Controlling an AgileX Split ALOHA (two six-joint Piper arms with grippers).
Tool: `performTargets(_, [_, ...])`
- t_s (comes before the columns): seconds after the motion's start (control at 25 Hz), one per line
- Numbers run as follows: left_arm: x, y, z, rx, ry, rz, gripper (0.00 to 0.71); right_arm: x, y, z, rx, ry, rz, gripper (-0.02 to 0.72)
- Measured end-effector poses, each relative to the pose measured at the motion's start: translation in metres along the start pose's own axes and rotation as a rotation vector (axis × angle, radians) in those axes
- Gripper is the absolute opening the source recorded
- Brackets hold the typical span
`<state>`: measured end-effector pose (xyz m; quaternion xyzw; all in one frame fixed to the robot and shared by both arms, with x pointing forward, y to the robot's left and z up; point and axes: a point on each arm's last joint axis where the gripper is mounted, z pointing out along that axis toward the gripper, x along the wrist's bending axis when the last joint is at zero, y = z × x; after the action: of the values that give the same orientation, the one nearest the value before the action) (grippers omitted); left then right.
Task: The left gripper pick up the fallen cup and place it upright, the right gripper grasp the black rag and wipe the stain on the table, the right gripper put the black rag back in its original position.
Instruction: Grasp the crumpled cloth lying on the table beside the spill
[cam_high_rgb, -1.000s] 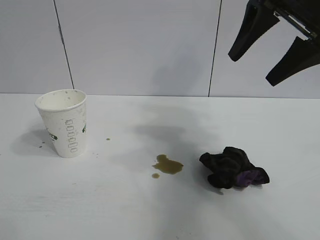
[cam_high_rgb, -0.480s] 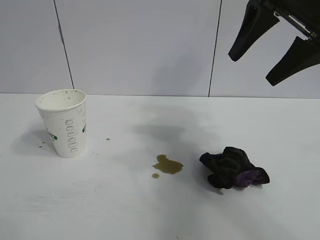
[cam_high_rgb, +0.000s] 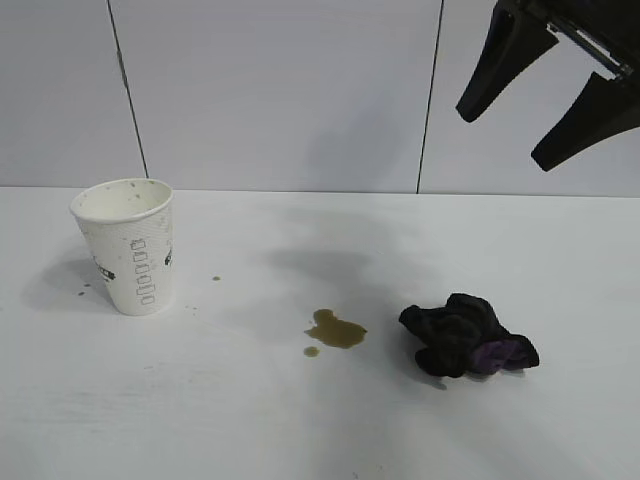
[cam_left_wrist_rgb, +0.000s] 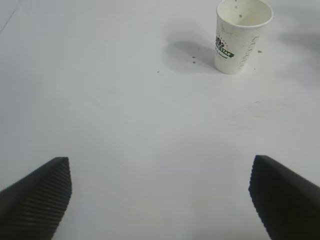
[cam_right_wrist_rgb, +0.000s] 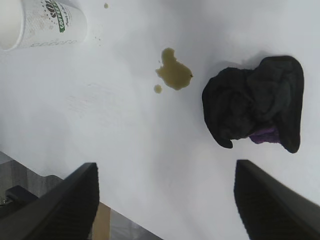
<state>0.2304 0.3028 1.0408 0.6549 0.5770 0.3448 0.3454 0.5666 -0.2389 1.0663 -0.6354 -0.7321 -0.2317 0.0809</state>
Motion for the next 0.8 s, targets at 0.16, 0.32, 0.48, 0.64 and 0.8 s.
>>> performTargets(0.16, [0.0,0.0,0.0,0.0,-0.001,0.0,0.695,-0.009,0.002,0.003,-0.004,-0.082,-0.025,0.516])
performTargets(0.32, [0.0,0.0,0.0,-0.003,-0.001,0.0,0.695,-0.008,0.006,0.027,0.048,-0.122,-0.068,0.516])
performTargets(0.48, [0.0,0.001,0.0,-0.006,-0.001,0.0,0.695,0.009,0.007,0.066,0.122,-0.184,-0.191,0.516])
performTargets(0.64, [0.0,0.001,0.0,-0.006,-0.001,-0.001,0.695,0.021,0.009,0.099,0.134,-0.24,-0.263,0.516])
performTargets(0.8, [0.0,0.001,0.0,-0.006,-0.001,-0.001,0.695,0.01,0.009,0.127,0.192,-0.278,-0.24,0.516])
